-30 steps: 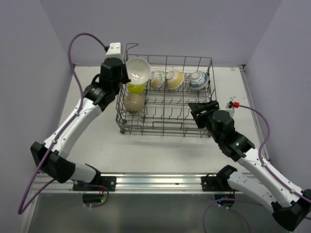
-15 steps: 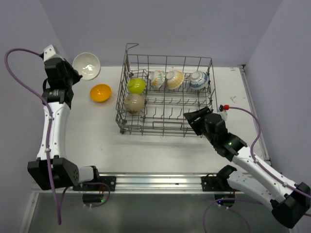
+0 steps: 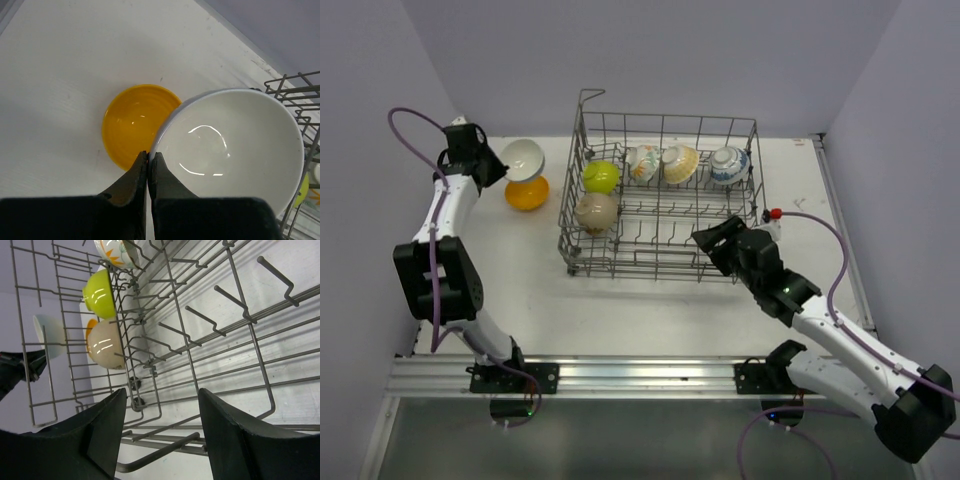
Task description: Unload the bowls from the dish rack
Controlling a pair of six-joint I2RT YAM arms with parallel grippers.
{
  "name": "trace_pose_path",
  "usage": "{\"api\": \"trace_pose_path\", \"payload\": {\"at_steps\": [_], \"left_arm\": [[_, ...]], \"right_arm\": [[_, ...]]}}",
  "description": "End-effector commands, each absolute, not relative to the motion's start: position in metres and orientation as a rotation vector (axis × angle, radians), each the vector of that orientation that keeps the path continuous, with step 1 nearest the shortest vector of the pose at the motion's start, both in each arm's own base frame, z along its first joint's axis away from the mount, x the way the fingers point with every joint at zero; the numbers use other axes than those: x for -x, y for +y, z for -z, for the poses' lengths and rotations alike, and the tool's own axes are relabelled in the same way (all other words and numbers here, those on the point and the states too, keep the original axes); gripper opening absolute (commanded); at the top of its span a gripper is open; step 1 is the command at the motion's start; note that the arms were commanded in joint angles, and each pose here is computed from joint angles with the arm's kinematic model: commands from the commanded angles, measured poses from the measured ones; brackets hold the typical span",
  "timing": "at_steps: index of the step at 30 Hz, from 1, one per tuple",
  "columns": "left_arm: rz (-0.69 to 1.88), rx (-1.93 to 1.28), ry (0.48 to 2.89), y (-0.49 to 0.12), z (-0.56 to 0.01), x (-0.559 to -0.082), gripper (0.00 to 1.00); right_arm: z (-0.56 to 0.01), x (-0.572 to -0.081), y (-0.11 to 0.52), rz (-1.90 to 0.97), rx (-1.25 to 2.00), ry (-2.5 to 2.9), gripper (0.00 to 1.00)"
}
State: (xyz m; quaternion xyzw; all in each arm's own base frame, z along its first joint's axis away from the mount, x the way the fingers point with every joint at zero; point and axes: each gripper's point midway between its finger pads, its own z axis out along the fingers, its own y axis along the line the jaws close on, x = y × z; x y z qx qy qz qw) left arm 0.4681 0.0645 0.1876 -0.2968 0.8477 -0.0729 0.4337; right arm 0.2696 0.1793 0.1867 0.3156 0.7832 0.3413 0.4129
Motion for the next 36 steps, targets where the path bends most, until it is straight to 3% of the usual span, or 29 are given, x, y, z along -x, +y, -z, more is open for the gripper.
{"api": "trace_pose_path", "payload": {"at_steps": [1,8,26,27,30,36], "left_arm": [[0.267,0.733,2.004,0.067,-0.216,-0.505,0.0],[0.219,0.793,2.075,0.081,-0.171,-0.518,0.0],[0.127,0.854,2.238,0.099,-0.083,-0.499,0.0],[0.123,0.857,2.243,0.1,-0.08,-0.498,0.02],[0.124,0.853,2.25,0.098,-0.079,-0.496,0.26],[0.141,0.834,2.214,0.097,-0.096,-0.497,0.41]], "right_arm": [[-0.2,-0.275,0.18,-0.876,-0.726,1.937,0.64],[-0.195,-0.281,0.166,-0.877,-0.74,1.945,0.64],[-0.169,-0.282,0.159,-0.911,-0.788,1.984,0.65],[-0.169,-0.282,0.159,-0.914,-0.789,1.981,0.65],[-0.165,-0.282,0.157,-0.907,-0.799,1.986,0.65],[-0.161,-0.279,0.158,-0.918,-0.808,1.994,0.65]]}}
